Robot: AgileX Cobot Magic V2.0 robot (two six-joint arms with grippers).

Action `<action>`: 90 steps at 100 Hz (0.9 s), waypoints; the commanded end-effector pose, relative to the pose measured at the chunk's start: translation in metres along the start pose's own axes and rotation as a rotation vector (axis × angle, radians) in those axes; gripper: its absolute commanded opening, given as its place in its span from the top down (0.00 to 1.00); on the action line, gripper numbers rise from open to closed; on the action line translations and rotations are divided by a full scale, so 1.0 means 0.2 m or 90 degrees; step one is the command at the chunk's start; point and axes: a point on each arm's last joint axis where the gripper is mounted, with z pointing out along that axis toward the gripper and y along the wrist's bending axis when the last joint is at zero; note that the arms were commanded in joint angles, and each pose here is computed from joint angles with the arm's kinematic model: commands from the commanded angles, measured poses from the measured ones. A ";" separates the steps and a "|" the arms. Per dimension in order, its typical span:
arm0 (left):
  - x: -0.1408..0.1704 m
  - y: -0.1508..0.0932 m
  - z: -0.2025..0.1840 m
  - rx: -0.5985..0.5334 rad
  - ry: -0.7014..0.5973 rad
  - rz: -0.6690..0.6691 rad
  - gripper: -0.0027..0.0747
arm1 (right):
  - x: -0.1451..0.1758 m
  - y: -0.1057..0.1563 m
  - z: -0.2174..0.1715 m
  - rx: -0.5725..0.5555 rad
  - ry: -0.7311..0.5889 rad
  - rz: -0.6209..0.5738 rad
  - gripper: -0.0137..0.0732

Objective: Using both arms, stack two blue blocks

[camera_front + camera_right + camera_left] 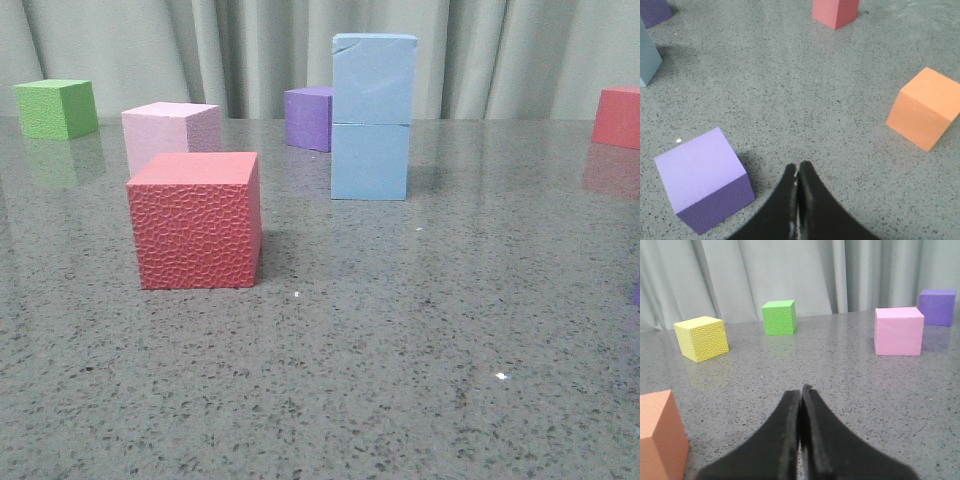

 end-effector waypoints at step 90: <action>0.02 0.00 0.00 -0.002 -0.047 -0.022 0.99 | -0.07 0.00 -0.02 0.000 -0.058 -0.011 0.92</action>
